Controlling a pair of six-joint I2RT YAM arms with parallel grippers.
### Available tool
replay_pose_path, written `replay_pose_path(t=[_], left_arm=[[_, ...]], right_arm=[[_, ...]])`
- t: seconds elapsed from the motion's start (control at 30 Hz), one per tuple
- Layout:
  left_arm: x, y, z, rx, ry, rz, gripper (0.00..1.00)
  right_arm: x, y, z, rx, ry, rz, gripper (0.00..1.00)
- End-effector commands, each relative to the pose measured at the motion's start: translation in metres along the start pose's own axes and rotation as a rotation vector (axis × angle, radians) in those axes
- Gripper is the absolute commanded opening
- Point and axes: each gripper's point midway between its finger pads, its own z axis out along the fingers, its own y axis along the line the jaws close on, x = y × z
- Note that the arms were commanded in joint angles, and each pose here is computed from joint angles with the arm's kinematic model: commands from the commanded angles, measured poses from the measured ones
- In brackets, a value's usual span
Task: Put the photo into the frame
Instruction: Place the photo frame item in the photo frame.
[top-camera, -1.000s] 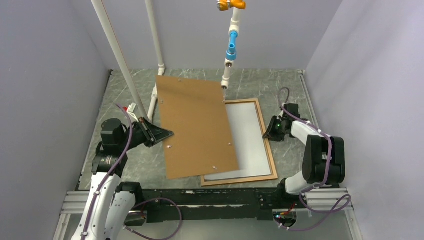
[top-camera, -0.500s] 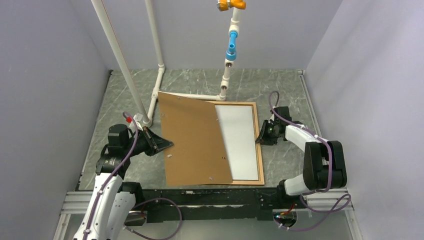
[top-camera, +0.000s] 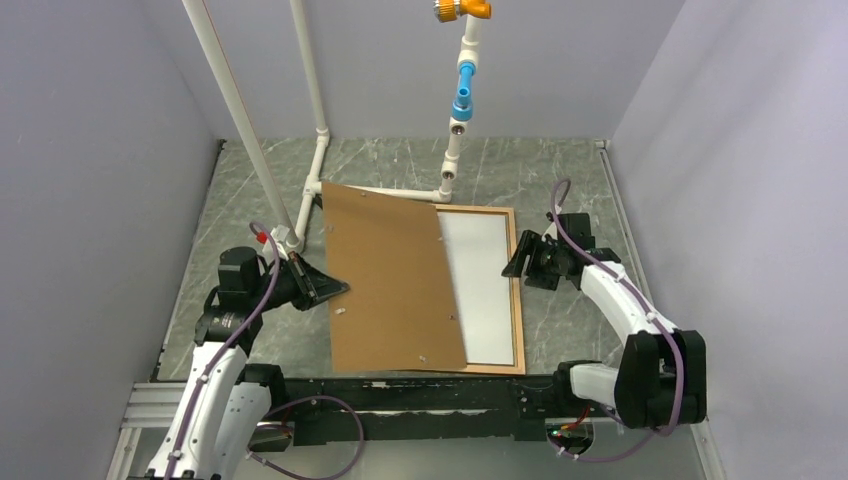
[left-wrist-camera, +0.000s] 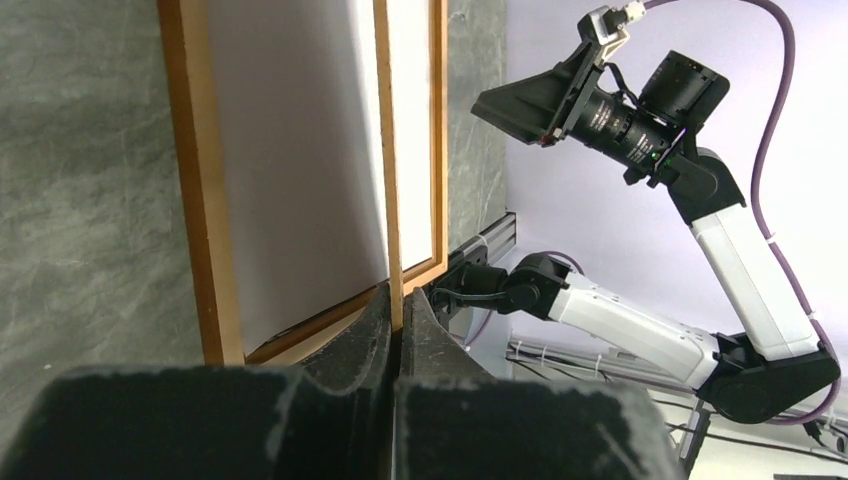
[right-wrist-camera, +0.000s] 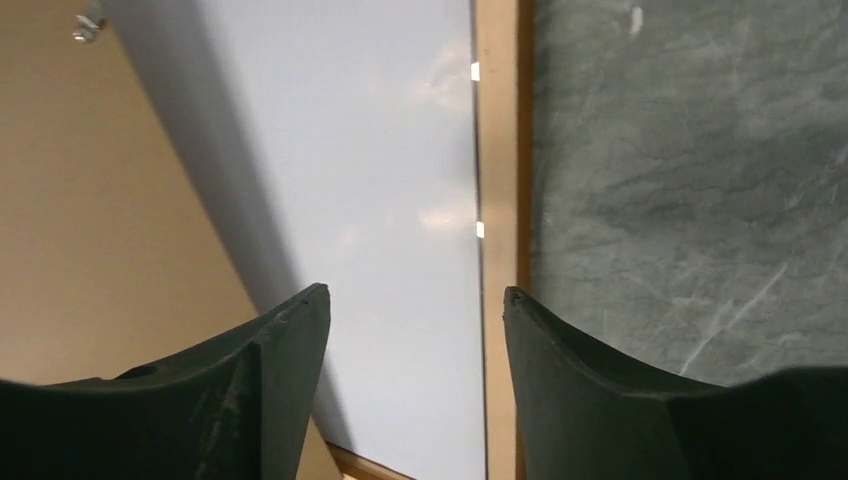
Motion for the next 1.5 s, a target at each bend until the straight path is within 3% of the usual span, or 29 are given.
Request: replay_pose_path(t=[0.0,0.1,0.2,0.23,0.37,0.5,0.93,1.47], left_arm=[[-0.006,-0.042,-0.009,0.174,-0.016,0.148,0.00],[-0.001,-0.051,-0.013,0.232,-0.001,0.158,0.00],[0.005,-0.057,-0.017,0.282,0.012,0.169,0.00],[0.007,-0.059,-0.018,0.294,0.015,0.171,0.00],[0.014,-0.067,-0.023,0.330,0.025,0.188,0.00],[0.020,-0.072,-0.027,0.345,0.033,0.200,0.00],[0.028,-0.071,-0.029,0.341,0.046,0.200,0.00],[0.034,-0.064,-0.027,0.339,0.071,0.191,0.00]], right_arm=[[-0.021,0.035,-0.023,-0.125,-0.056,-0.028,0.69],[-0.023,0.056,-0.033,-0.215,-0.065,-0.028,0.74],[-0.027,0.063,-0.034,-0.198,-0.082,-0.017,0.73],[-0.028,0.062,-0.031,-0.175,-0.079,-0.012,0.70],[-0.032,0.073,-0.022,-0.170,-0.058,0.006,0.41],[-0.040,0.091,-0.012,-0.162,-0.066,0.005,0.32],[-0.072,0.147,0.007,-0.113,-0.075,-0.086,0.29],[-0.087,0.140,0.012,0.031,-0.109,-0.213,0.29]])
